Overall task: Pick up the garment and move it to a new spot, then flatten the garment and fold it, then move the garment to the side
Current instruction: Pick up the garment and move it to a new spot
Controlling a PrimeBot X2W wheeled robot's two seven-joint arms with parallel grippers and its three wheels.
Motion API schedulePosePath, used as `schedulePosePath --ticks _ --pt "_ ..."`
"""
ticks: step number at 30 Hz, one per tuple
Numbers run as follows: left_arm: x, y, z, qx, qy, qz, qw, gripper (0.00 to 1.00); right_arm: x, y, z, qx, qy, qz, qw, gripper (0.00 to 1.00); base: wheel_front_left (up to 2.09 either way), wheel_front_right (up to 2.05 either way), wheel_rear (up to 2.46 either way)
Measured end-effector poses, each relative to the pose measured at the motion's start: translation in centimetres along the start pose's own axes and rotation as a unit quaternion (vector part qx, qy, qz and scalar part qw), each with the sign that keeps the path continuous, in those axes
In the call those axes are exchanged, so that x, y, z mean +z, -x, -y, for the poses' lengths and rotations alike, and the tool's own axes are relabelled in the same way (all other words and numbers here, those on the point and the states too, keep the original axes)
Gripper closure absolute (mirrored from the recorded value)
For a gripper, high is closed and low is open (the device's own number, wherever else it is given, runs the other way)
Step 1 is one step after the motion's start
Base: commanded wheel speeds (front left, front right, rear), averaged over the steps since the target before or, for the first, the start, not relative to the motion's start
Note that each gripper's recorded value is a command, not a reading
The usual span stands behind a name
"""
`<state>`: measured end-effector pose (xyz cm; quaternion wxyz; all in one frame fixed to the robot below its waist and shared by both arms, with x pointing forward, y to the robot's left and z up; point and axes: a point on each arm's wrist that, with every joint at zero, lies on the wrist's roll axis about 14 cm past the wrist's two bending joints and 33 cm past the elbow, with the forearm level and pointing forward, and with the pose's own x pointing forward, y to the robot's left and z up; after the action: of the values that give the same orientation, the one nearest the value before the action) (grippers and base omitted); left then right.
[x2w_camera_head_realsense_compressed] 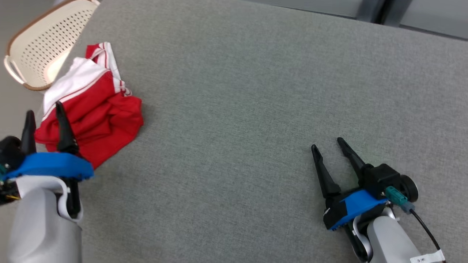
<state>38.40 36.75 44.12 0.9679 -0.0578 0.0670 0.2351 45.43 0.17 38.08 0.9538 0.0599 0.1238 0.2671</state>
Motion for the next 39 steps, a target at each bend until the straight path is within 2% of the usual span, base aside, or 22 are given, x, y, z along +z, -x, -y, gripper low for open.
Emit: schedulePosePath --ticks 5,11,17,21,23,26,30,35,39 --pt "-0.4 -4.4 0.6 -0.011 -0.025 -0.024 0.999 0.00 0.2 -0.5 1.3 -0.011 -0.001 0.013 1.000 0.00 0.00 0.00 0.00" --pt "-2.7 -8.2 2.7 -0.027 -0.022 -0.087 0.996 0.00 0.2 -0.8 3.0 -0.029 -0.007 0.022 0.999 0.00 0.00 0.00 0.00" --pt "-7.5 -8.4 2.1 -0.014 -0.027 -0.197 0.980 0.00 0.0 -0.8 4.4 -0.046 -0.009 0.025 0.999 0.00 0.00 0.00 0.00" --pt "-9.0 -8.1 2.1 -0.010 -0.020 -0.226 0.974 0.00 -0.2 -0.8 5.1 -0.055 -0.011 0.024 0.998 0.00 0.00 0.00 0.00" --pt "-9.3 -7.9 2.0 -0.008 -0.020 -0.229 0.973 1.00 -0.2 -0.8 5.2 -0.057 -0.011 0.023 0.998 0.00 0.00 0.00 0.00" --pt "-8.9 -7.8 2.0 -0.010 -0.022 -0.215 0.976 1.00 -0.2 -0.9 5.2 -0.057 -0.011 0.023 0.998 0.00 0.00 0.00 0.00" --pt "-6.3 -8.1 2.1 -0.021 -0.027 -0.161 0.986 1.00 0.2 -0.8 4.9 -0.054 -0.008 0.022 0.998 0.00 0.00 0.00 0.00" --pt "-0.2 -9.3 3.6 -0.060 -0.040 -0.065 0.995 1.00 1.0 -0.1 4.4 -0.052 -0.014 0.024 0.998 0.00 0.00 0.00 0.00" --pt "5.7 -10.0 6.0 -0.099 -0.040 0.020 0.994 1.00 1.3 1.0 4.1 -0.054 -0.017 0.023 0.998 0.00 0.00 0.00 0.00"
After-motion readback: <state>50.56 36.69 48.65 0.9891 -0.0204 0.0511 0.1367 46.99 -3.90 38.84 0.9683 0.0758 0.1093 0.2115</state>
